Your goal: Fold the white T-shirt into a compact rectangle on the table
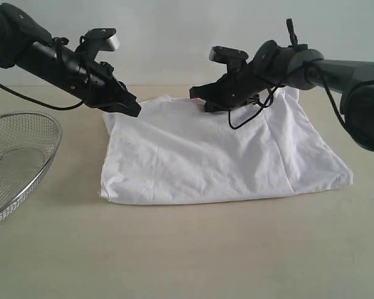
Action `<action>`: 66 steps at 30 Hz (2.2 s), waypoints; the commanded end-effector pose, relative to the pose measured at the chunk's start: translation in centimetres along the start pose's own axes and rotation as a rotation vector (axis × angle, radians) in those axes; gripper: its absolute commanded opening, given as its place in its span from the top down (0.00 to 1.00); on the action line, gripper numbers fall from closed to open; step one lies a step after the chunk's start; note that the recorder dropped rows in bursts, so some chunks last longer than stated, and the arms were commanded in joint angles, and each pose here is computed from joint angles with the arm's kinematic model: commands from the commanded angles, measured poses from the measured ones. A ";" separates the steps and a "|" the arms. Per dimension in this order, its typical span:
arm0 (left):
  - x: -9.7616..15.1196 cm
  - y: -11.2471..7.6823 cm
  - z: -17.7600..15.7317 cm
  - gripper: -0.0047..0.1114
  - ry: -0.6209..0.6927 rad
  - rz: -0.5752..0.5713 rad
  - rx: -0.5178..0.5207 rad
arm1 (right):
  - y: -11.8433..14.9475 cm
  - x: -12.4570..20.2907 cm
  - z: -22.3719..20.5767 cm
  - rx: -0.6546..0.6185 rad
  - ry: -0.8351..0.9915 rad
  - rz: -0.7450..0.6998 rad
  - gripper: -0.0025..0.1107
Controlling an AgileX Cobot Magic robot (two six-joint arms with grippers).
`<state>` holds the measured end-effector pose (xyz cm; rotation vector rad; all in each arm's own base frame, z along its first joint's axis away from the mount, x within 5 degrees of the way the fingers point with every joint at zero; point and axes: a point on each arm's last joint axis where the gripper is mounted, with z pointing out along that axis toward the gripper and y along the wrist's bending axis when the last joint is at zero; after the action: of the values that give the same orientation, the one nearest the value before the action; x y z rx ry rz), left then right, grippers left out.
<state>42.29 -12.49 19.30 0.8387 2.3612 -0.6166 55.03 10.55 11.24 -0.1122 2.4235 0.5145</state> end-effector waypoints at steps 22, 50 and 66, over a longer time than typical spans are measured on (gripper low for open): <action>-1.1 -2.1 -2.7 0.92 -0.007 -0.020 0.080 | 3.6 -3.3 -6.8 -0.096 0.019 0.026 0.98; 7.4 -8.4 -3.7 0.92 0.000 -0.665 0.377 | -1.9 12.3 -21.9 0.130 0.010 0.401 0.98; 12.2 -12.6 -6.5 0.92 -0.233 -0.766 0.075 | -1.4 17.7 -20.9 0.003 -0.046 0.560 0.98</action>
<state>23.62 -13.11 18.46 -0.1355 2.4500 -1.1697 29.32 2.57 14.76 0.6217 2.3956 0.8434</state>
